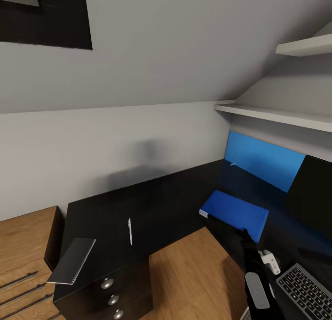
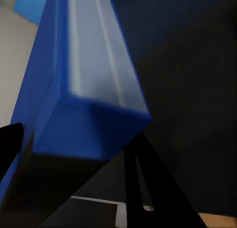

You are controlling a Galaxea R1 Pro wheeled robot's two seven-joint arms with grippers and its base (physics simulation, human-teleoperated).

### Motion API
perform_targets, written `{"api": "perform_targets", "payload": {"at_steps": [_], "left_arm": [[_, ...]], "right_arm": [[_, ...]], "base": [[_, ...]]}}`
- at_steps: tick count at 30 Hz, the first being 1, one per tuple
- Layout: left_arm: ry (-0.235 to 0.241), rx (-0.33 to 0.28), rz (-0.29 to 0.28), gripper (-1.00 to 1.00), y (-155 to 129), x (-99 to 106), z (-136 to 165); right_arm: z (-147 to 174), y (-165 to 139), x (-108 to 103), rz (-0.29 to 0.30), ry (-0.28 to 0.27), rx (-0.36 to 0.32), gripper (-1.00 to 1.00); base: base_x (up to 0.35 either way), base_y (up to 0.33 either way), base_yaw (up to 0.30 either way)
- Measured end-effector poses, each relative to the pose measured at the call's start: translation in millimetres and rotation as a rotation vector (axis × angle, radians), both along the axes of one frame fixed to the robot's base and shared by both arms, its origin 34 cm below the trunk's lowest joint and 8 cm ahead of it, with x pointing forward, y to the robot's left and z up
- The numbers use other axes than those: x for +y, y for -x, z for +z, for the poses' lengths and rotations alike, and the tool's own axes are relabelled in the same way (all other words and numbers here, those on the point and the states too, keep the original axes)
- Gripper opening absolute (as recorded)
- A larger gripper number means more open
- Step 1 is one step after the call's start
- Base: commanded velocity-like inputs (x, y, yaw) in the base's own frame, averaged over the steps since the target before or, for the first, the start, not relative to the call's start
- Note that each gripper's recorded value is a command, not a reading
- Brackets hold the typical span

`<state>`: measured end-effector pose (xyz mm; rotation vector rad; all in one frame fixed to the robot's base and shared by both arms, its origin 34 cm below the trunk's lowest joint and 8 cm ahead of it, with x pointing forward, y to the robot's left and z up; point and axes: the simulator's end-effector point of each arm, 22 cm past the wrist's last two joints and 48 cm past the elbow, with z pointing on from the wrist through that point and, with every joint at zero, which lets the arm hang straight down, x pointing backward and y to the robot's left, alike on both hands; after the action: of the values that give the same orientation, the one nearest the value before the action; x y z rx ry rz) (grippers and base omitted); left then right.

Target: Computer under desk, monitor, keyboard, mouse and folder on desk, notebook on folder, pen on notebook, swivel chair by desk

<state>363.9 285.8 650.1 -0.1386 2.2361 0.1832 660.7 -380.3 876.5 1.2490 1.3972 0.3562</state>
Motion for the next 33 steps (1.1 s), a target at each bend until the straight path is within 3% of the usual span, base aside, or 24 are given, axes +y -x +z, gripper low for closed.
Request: {"api": "perform_targets", "payload": {"at_steps": [9, 15, 33], "left_arm": [[0.001, 0.000, 0.000, 1.00, 0, -1, 0], [0.001, -0.001, 0.000, 1.00, 0, -1, 0], [0.021, 0.002, 0.000, 1.00, 0, -15, -1]], "right_arm": [[-4, 9, -10, -0.068, 0.019, 0.010, -1.00], [-8, 13, -1, -0.097, 0.002, 0.019, -1.00], [-8, 14, -2, -0.101, 0.000, 0.020, -1.00]], "base": [[0.000, 0.000, 0.000], [0.000, 0.000, 0.000], [0.000, 0.000, 0.000]]}}
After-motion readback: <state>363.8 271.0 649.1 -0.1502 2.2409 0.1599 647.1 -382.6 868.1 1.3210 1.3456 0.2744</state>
